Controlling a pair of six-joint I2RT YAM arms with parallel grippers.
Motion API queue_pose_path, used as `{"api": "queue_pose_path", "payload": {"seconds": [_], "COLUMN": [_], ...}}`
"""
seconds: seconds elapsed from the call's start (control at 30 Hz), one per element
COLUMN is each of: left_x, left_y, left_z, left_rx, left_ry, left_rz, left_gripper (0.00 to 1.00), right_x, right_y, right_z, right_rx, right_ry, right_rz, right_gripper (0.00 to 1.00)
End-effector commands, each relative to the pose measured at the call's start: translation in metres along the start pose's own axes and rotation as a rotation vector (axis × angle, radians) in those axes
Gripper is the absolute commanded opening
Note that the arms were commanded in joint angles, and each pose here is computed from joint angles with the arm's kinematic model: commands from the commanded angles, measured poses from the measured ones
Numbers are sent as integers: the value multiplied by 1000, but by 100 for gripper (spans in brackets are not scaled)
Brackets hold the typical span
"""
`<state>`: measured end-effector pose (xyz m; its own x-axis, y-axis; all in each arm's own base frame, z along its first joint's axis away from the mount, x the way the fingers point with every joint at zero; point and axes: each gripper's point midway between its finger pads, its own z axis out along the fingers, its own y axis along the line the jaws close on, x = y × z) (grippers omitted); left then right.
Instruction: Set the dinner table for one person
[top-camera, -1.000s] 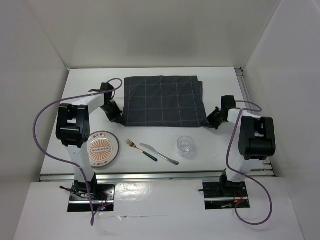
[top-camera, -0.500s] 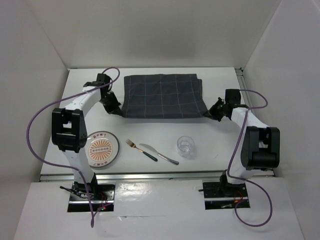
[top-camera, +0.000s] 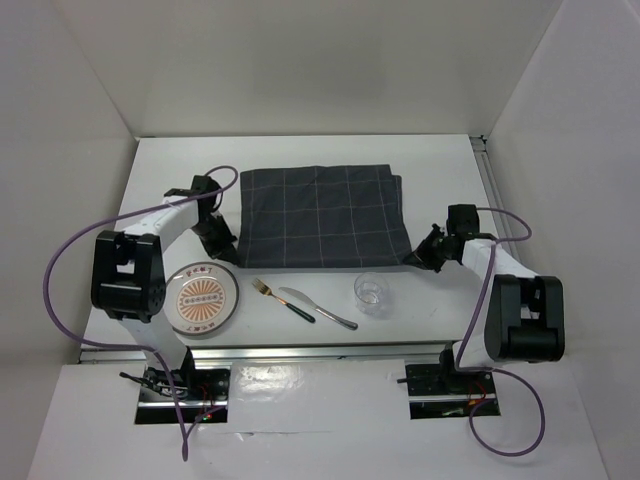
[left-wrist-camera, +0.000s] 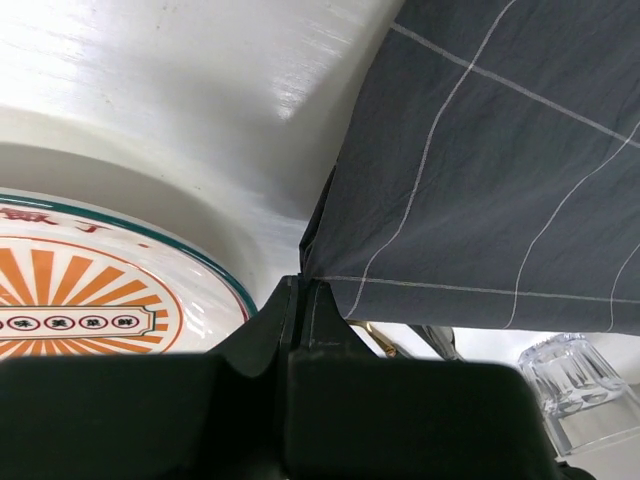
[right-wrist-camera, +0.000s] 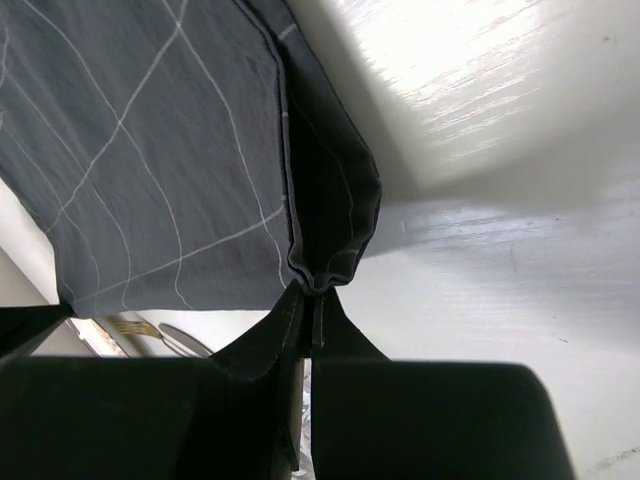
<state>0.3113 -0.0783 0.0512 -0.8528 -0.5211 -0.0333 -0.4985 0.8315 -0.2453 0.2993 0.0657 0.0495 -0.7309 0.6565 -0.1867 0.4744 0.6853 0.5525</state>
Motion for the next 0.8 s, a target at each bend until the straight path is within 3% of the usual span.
{"api": "queue_pose_path", "payload": {"seconds": [0.0, 0.33, 0.4, 0.43, 0.5, 0.53, 0.63, 0.77], "left_x": [-7, -18, -18, -18, -20, -18, -22, -29], "left_y": [3, 12, 12, 12, 9, 11, 8, 0], "left_z": [-11, -12, -12, -12, -20, -21, -27, -44], "left_rx": [-15, -52, -52, -52, -36, -36, -30, -14], "left_ry": [-65, -92, -92, -92, -114, -114, -139, -164], "left_rz": [16, -5, -4, -4, -1, 8, 11, 35], "left_gripper": [0, 0, 12, 38, 66, 74, 85, 85], "right_x": [-1, 20, 17, 17, 15, 16, 13, -1], "right_y": [8, 11, 7, 5, 5, 4, 6, 14], "right_z": [-9, -2, -4, -6, -7, -7, -11, -27], "right_rx": [-24, 10, 38, 49, 51, 57, 74, 93], "right_ry": [-26, 10, -11, -17, -31, -25, -32, -88], "right_rz": [-34, -72, -57, -57, -59, -57, -84, -111], "right_gripper": [0, 0, 4, 13, 38, 62, 86, 87]}}
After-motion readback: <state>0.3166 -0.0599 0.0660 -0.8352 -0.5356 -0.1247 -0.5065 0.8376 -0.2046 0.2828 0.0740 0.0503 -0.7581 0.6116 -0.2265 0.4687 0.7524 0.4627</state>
